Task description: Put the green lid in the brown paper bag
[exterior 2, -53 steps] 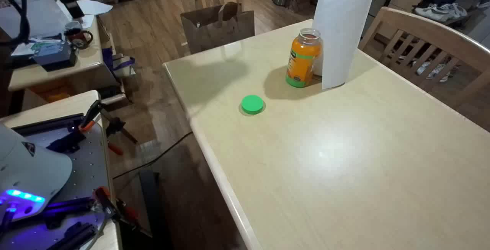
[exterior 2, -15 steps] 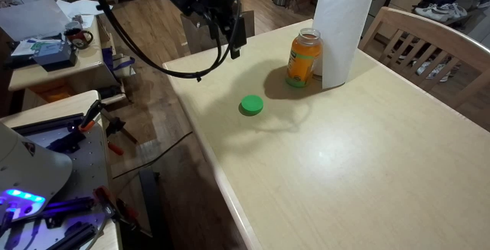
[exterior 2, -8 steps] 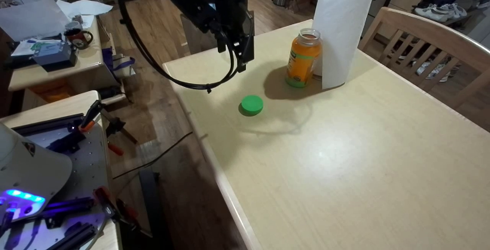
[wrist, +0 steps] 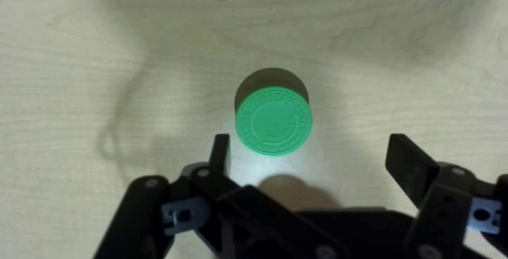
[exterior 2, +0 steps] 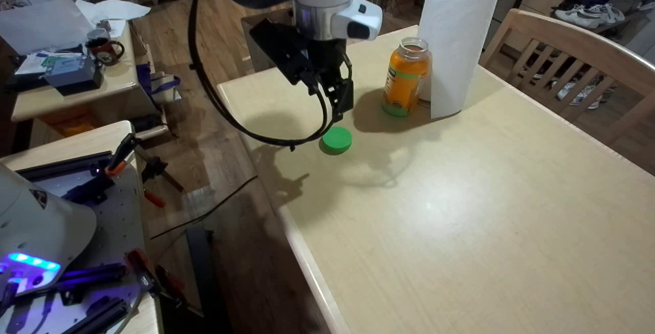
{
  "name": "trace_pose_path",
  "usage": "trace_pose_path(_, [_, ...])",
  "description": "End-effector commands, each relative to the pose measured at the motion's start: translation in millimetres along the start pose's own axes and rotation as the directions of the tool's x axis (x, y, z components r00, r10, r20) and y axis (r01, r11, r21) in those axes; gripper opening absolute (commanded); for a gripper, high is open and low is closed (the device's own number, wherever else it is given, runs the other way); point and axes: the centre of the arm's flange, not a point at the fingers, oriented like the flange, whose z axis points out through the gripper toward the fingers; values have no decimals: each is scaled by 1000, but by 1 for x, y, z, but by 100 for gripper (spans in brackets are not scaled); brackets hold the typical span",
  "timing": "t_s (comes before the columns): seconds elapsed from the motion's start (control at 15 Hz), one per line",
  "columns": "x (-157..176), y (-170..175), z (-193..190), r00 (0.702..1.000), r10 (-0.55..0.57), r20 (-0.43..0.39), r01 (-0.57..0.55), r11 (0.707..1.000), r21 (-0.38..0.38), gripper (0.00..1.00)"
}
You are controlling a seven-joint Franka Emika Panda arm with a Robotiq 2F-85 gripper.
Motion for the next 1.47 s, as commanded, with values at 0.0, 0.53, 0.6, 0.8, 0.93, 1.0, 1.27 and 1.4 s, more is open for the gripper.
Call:
trace_pose_path(0.0, [19,13,25,999,-23,-42,23,1000,-2,100])
trace_pose_path(0.53, [24,14,70,998,-34,-48,36,998,53,100])
trace_pose_path(0.6, [23,14,77,999,-26,-34,28,997,66,100])
trace_pose_path(0.8, [18,16,93,1000,14,9,-15,996,85,100])
trace_pose_path(0.93, [14,17,101,999,41,28,-43,997,72,100])
trace_pose_path(1.0, [12,18,104,999,42,34,-44,997,59,100])
trace_pose_path(1.27, [10,19,113,999,5,46,-8,998,70,74])
trace_pose_path(1.4, [11,18,112,999,-17,40,14,997,69,61])
